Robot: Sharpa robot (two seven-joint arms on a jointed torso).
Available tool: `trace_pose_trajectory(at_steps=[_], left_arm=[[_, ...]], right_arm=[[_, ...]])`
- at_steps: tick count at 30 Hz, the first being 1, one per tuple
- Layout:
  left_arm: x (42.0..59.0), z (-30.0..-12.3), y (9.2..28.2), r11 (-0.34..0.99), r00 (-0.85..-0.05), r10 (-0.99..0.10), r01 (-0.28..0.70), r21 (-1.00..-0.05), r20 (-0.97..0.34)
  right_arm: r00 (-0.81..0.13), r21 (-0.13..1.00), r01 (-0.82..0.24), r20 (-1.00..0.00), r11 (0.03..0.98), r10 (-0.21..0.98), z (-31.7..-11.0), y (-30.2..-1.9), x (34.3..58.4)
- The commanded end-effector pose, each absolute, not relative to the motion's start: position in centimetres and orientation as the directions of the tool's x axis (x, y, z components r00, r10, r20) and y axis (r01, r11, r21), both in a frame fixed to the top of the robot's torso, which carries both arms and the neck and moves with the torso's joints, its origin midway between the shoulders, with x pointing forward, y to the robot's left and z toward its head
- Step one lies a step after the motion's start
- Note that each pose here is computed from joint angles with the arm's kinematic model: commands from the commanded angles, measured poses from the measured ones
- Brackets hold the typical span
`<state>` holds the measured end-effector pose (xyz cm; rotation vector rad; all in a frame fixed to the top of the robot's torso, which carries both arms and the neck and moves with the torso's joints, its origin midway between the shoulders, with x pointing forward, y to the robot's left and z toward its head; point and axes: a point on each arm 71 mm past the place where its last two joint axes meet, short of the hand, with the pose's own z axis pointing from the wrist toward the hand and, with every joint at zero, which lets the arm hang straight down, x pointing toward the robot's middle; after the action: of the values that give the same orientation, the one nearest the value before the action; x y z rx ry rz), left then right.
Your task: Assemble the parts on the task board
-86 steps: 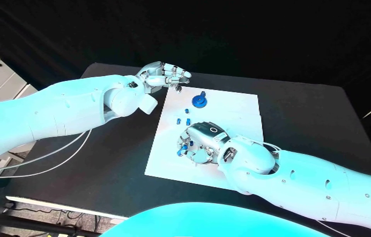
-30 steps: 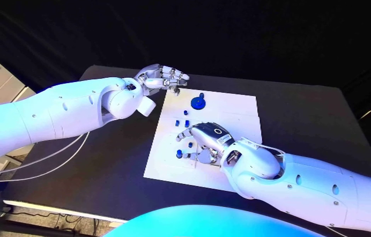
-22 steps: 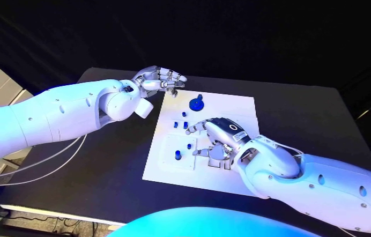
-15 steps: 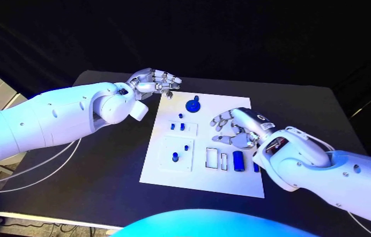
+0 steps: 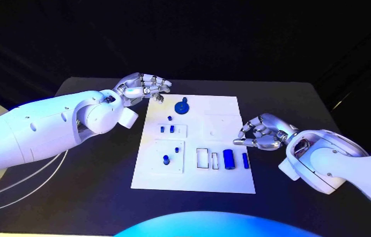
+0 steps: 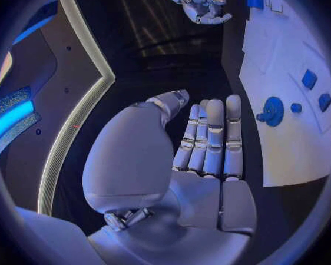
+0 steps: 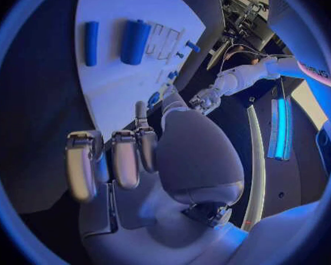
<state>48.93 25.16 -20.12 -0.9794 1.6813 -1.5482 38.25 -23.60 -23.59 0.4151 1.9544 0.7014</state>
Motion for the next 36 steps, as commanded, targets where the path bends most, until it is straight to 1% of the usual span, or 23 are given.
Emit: trace_pose_trajectory(at_steps=[1, 8, 13, 20, 26, 36], left_arm=[[48.7, -19.8, 24.8, -0.006, -0.515, -0.856, -0.076, -0.997, 0.045], [48.5, -19.9, 24.7, -0.009, -0.518, -0.854, -0.08, -0.997, 0.049], [48.5, -20.0, 24.8, -0.008, -0.518, -0.854, -0.084, -0.996, 0.051], [48.5, -20.0, 24.9, -0.007, -0.517, -0.854, -0.09, -0.996, 0.053], [48.5, -20.1, 25.0, -0.006, -0.518, -0.854, -0.096, -0.995, 0.055], [48.5, -20.2, 25.0, -0.006, -0.526, -0.849, -0.106, -0.994, 0.061]], right_arm=[[-0.515, 0.57, 0.096, -0.673, 0.816, 0.531, -24.8, -24.0, 37.1], [-0.496, 0.522, 0.118, -0.705, 0.844, 0.506, -26.0, -23.6, 36.4], [-0.499, 0.512, 0.114, -0.712, 0.852, 0.494, -26.6, -22.7, 36.2], [-0.505, 0.506, 0.108, -0.713, 0.855, 0.486, -27.0, -22.0, 36.2], [-0.526, 0.496, 0.108, -0.707, 0.862, 0.473, -27.6, -21.4, 36.2], [-0.583, 0.431, 0.106, -0.703, 0.896, 0.407, -28.9, -20.4, 36.4]])
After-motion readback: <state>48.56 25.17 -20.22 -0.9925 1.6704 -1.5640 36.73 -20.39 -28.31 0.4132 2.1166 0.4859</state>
